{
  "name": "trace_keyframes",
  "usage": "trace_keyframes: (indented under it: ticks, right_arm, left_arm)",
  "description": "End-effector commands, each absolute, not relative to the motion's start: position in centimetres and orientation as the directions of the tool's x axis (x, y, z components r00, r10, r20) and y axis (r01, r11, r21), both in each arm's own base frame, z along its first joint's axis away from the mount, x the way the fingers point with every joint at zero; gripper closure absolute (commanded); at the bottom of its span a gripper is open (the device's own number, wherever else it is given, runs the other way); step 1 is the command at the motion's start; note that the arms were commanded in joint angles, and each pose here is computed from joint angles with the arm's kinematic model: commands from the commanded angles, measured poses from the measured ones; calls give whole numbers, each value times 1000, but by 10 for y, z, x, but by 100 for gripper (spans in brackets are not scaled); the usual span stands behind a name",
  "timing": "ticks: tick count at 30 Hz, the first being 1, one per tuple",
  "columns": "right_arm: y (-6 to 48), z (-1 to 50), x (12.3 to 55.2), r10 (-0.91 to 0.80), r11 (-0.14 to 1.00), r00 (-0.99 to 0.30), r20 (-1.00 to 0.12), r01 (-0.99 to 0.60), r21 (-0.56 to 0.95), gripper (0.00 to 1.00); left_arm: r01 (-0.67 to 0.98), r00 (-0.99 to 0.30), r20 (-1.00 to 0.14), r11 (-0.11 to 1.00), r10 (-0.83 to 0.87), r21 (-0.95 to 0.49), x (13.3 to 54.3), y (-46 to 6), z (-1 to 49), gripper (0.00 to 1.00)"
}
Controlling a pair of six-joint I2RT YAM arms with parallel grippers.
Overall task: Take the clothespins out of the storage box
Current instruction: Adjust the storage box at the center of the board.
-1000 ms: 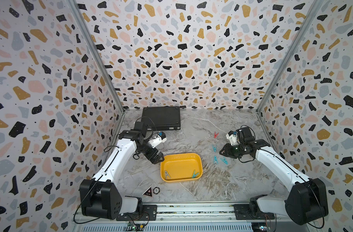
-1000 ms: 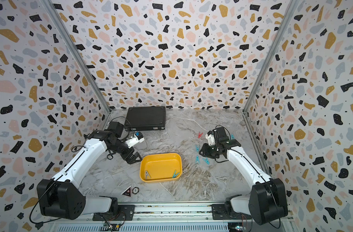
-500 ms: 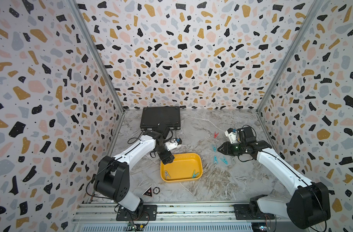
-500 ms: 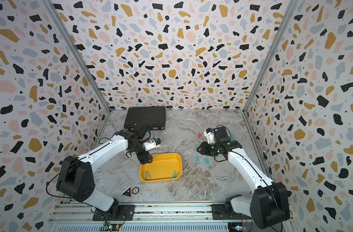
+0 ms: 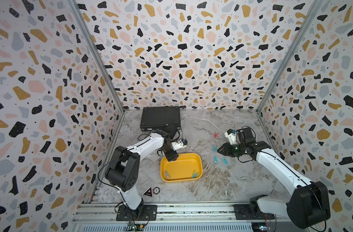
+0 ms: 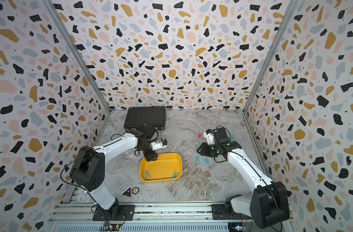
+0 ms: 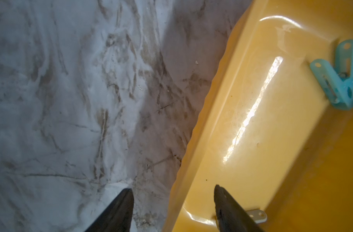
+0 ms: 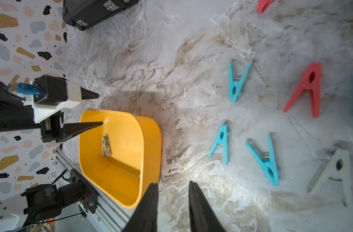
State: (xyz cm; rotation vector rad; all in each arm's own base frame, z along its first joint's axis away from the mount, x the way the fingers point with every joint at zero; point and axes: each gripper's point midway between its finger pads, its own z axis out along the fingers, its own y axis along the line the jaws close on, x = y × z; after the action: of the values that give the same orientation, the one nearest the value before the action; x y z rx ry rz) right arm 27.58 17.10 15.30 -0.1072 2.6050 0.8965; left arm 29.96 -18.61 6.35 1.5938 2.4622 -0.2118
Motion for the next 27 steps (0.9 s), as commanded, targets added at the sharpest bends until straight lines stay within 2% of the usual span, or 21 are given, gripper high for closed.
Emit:
trace_keyframes:
  ticks: [1,6,14,20,27]
  right_arm:
    - [171,160,270,51,788,-916,-397,-207,579,69]
    - [171,161,268,49,788,-918,-393,-207,580,69]
    - [169,166,264,48,789,-915,-400,-211,577,70]
    - [170,173,262,51,781,-913,-405,-216,586,70]
    - [171,178,261,53,778,-911,-410,-220,588,70]
  left_arm:
    - [916,-394,-245,402,886,-19,304,-195,63,47]
    - [912,-408,-225,407,885,-55,299,-196,55,73]
    - [907,-420,-202,409,884,-95,289,-194,54,99]
    - [903,-417,-208,376,885,-209,269,-202,61,100]
    - [835,-394,-183,268,901,-480,222,-213,65,100]
